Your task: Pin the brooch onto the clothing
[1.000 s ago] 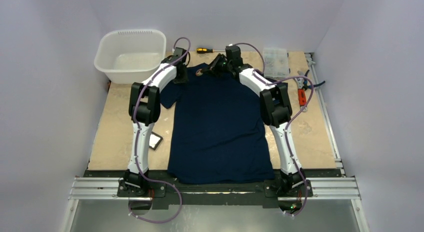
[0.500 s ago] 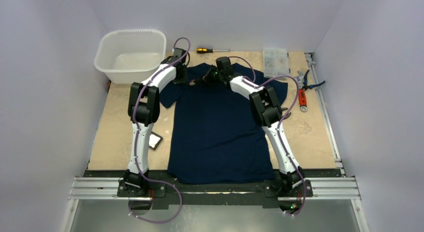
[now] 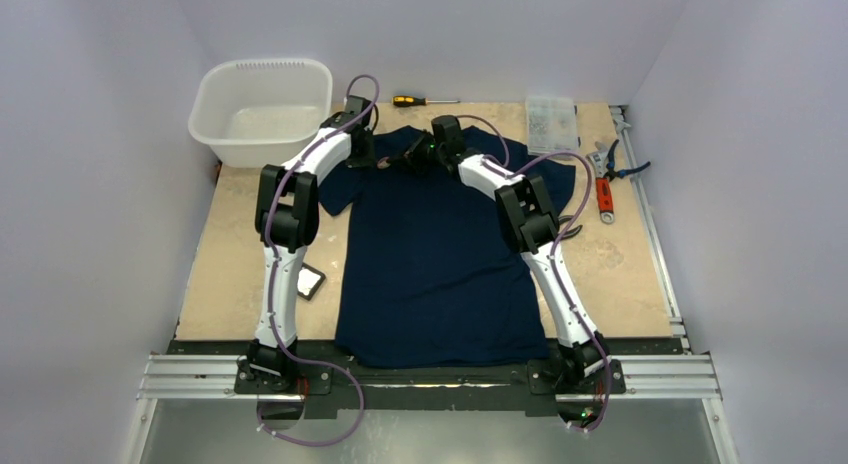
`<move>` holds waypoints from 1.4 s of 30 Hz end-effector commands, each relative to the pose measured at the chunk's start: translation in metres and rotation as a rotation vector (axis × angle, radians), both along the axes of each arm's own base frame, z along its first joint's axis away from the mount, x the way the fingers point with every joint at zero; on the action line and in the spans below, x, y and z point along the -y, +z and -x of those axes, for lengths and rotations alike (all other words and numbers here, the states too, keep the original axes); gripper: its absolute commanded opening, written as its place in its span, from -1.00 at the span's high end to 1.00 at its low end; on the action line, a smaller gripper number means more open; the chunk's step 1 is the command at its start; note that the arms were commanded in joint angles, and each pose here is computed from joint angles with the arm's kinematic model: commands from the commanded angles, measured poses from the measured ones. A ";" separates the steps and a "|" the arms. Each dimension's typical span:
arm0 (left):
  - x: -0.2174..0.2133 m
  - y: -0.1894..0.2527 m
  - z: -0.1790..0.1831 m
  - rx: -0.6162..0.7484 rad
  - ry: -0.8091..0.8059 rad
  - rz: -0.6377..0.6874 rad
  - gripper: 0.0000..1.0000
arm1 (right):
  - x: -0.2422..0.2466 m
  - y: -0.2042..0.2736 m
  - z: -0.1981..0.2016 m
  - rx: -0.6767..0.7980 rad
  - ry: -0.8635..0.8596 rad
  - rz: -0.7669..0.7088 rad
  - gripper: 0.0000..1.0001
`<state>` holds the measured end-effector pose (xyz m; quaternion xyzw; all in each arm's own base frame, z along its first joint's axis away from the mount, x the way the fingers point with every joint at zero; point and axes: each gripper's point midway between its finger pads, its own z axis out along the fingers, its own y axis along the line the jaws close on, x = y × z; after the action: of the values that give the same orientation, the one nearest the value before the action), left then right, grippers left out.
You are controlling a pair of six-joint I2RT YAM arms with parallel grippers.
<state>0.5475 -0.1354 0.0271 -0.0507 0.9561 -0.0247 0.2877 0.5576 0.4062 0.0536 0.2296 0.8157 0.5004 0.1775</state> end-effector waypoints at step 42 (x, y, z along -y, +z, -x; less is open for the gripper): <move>0.000 0.009 0.014 -0.023 -0.012 0.011 1.00 | 0.038 -0.019 0.000 0.027 0.014 0.120 1.00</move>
<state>0.5441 -0.1377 0.0276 -0.0494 0.9569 -0.0325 0.2844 0.5583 0.3870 0.0324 0.2094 0.8231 0.4950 0.1833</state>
